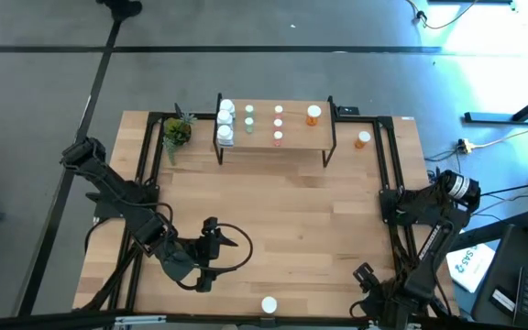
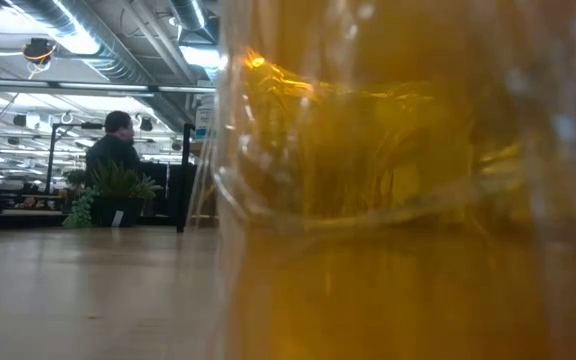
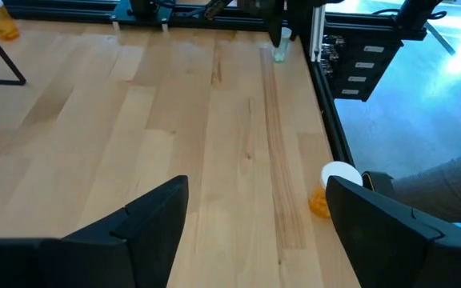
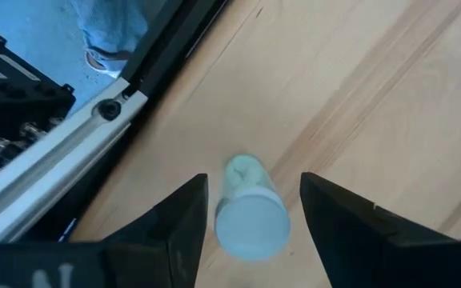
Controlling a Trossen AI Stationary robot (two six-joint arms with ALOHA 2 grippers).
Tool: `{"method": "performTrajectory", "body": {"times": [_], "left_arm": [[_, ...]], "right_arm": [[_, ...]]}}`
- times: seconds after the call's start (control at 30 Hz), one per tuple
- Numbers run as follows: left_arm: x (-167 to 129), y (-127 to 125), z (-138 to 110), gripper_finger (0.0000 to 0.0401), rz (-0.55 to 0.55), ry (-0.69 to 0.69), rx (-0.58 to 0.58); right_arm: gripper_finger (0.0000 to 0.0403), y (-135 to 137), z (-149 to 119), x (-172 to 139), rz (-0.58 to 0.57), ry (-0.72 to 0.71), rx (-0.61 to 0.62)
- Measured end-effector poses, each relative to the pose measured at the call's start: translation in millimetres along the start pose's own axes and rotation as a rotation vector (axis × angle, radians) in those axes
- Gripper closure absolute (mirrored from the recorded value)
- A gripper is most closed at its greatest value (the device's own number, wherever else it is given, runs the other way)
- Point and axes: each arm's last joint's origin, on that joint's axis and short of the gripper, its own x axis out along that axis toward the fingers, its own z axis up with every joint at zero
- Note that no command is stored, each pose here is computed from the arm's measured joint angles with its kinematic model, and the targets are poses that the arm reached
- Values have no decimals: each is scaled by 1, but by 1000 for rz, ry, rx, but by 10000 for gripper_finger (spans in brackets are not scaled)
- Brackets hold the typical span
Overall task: Pick and place medicine bottles onto shelf by color
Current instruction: Put the blue pill bottle on the shelf aligned with the other blue pill bottles
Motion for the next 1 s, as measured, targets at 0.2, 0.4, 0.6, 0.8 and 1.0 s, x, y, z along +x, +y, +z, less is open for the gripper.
{"method": "performTrajectory", "body": {"times": [0.2, 0.4, 0.6, 0.8, 1.0], "left_arm": [[0, 0, 0, 111, 0, 0, -1], [0, 0, 0, 111, 0, 0, -1], [0, 0, 0, 111, 0, 0, -1], [0, 0, 0, 111, 0, 0, -1], [0, 0, 0, 111, 0, 0, 0]], "right_arm": [[201, 0, 0, 4, -7, 12, -2], [201, 0, 0, 4, -7, 12, 69], [201, 0, 0, 4, -7, 12, 78], [201, 0, 0, 4, -10, 16, 123], [205, 0, 0, 4, -10, 16, 124]]}}
